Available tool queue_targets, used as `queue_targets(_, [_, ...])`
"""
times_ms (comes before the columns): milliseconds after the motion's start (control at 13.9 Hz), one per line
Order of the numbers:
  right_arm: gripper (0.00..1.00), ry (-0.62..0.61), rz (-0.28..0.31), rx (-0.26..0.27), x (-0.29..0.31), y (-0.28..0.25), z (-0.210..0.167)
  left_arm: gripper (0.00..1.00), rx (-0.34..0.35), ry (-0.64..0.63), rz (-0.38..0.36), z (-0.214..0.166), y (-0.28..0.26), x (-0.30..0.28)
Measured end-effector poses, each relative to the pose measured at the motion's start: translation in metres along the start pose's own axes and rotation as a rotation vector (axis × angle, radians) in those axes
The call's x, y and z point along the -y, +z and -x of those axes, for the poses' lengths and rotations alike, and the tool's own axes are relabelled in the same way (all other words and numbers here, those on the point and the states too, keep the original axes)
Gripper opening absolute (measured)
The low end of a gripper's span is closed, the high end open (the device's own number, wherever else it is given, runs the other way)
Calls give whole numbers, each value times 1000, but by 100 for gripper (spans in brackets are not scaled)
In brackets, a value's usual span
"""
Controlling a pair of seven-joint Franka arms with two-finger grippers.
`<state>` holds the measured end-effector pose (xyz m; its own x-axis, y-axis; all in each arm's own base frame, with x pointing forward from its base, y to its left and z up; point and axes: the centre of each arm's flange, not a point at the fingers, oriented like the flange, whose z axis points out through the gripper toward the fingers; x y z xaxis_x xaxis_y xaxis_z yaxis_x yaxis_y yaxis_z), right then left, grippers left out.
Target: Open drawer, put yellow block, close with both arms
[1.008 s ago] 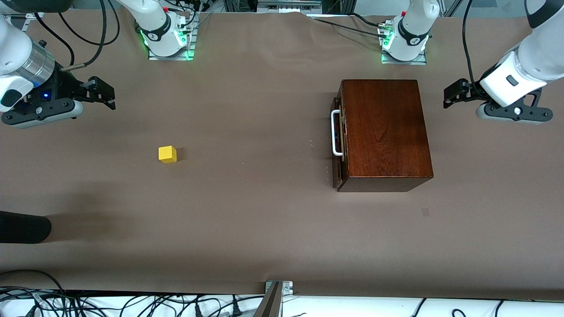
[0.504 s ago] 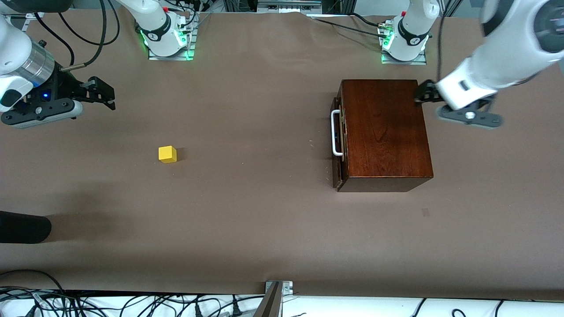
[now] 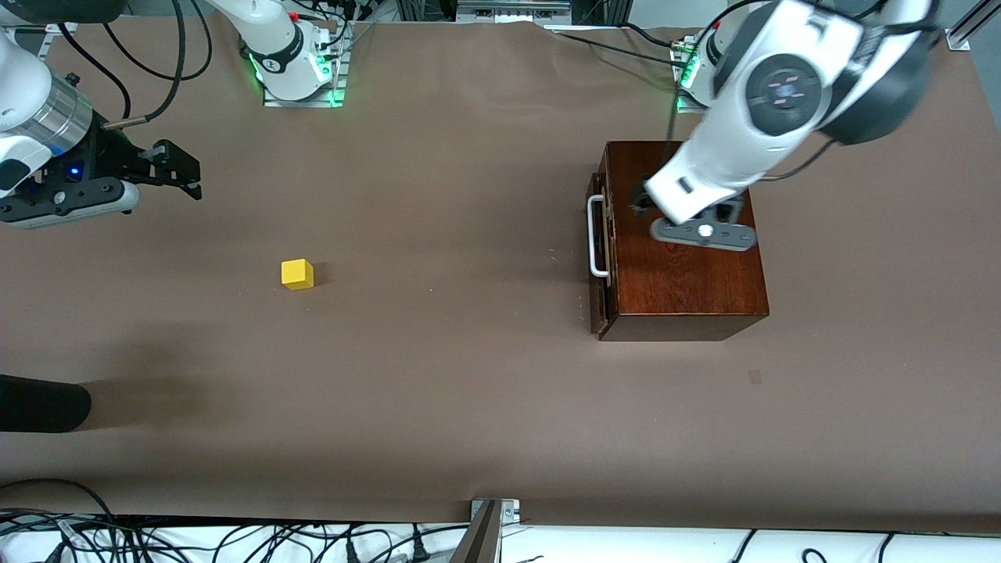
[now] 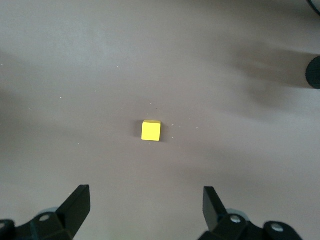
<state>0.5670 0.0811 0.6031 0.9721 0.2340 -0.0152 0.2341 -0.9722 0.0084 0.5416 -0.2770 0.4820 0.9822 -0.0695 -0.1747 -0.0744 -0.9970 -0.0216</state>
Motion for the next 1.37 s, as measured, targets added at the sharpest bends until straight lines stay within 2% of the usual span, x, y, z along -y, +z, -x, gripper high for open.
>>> queue_targets(144, [100,2,0,-1,-1,-1,0,100,-14,-42,-28,3,23,-42])
queue_targets(360, [100,3,0,0,-1,0,0,100,-42,-71,-152,18,68,-103])
queue_targets(576, [100,0,2,6,-1,1,0,100,-68,-101,-232,30,105,-142])
queue_targets(792, [100,-7,-2,55,-4,8,5,100,-99,-110,-251,25,131,-149])
queue_targets(936, [100,-9,-3,66,-5,25,1,100,-110,-106,-265,23,147,-146])
queue_targets(1225, [100,-12,-2,57,-6,95,-14,100,-131,-92,-252,23,166,-144])
queue_targets(1369, [100,-14,-5,78,-5,139,-21,100,-130,-89,-246,22,172,-144])
